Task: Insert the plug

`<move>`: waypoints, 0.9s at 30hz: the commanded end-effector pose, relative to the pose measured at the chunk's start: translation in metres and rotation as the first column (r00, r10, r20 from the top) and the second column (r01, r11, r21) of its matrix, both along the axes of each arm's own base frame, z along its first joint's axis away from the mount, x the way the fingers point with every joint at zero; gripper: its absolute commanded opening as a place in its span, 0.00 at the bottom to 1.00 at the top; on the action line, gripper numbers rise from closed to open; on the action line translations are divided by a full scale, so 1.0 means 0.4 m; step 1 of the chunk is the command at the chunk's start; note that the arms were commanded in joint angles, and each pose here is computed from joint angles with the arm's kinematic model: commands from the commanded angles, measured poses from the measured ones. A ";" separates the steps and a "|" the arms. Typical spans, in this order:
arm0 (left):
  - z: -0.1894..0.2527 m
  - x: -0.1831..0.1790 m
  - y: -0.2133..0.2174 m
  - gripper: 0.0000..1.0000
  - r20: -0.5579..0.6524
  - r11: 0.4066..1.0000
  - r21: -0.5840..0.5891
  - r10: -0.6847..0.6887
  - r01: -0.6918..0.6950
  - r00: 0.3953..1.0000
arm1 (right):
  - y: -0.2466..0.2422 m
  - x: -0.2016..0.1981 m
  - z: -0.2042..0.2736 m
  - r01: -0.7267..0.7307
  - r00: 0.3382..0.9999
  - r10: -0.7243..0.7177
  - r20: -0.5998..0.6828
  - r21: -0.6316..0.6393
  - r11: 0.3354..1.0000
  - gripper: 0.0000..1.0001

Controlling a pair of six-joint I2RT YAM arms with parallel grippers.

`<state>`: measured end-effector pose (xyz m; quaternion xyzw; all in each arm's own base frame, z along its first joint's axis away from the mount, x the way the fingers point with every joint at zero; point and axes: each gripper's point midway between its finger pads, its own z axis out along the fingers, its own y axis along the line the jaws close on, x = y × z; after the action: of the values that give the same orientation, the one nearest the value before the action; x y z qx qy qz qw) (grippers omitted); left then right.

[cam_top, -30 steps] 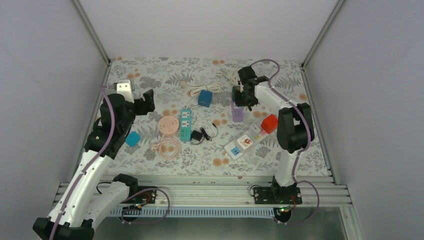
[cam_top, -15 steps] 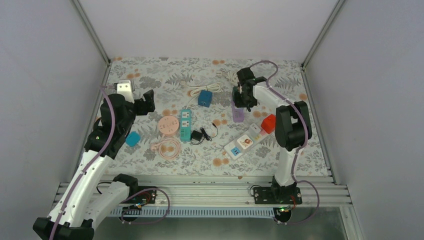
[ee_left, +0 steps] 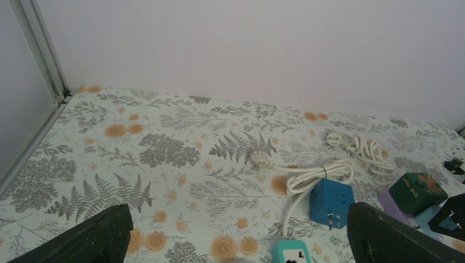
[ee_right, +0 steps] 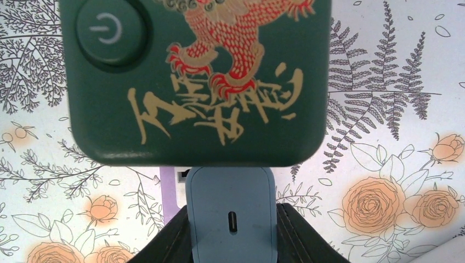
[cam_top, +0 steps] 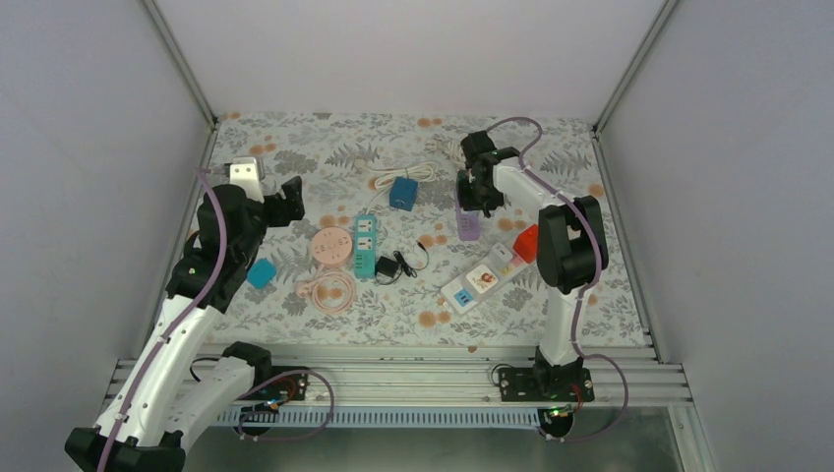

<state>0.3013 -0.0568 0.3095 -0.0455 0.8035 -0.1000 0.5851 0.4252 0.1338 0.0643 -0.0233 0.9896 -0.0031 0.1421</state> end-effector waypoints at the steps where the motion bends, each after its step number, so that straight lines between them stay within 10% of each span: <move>1: -0.012 0.000 0.011 0.97 -0.008 1.000 0.020 0.017 -0.017 1.000 | -0.059 -0.058 -0.127 0.020 0.989 -0.037 -0.140 -0.118 0.993 0.23; 9: -0.025 0.016 0.009 0.97 -0.036 0.999 0.027 0.021 -0.020 0.999 | 0.001 0.024 0.056 0.017 0.996 -0.020 0.082 0.038 0.999 0.37; 16: -0.044 0.024 -0.025 1.00 -0.062 0.997 0.036 -0.060 0.062 0.996 | 0.010 0.042 0.211 -0.027 0.951 -0.008 0.310 0.107 0.994 0.86; 27: -0.051 0.047 -0.065 1.00 -0.096 0.993 -0.037 -0.119 0.116 0.988 | 0.200 0.018 0.317 -0.136 0.880 0.011 0.474 0.230 0.964 0.90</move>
<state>0.3200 -0.0785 0.2689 -0.0095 0.8441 -0.1201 0.5225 0.4278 0.1668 0.1876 -0.0387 0.9307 0.0979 0.3502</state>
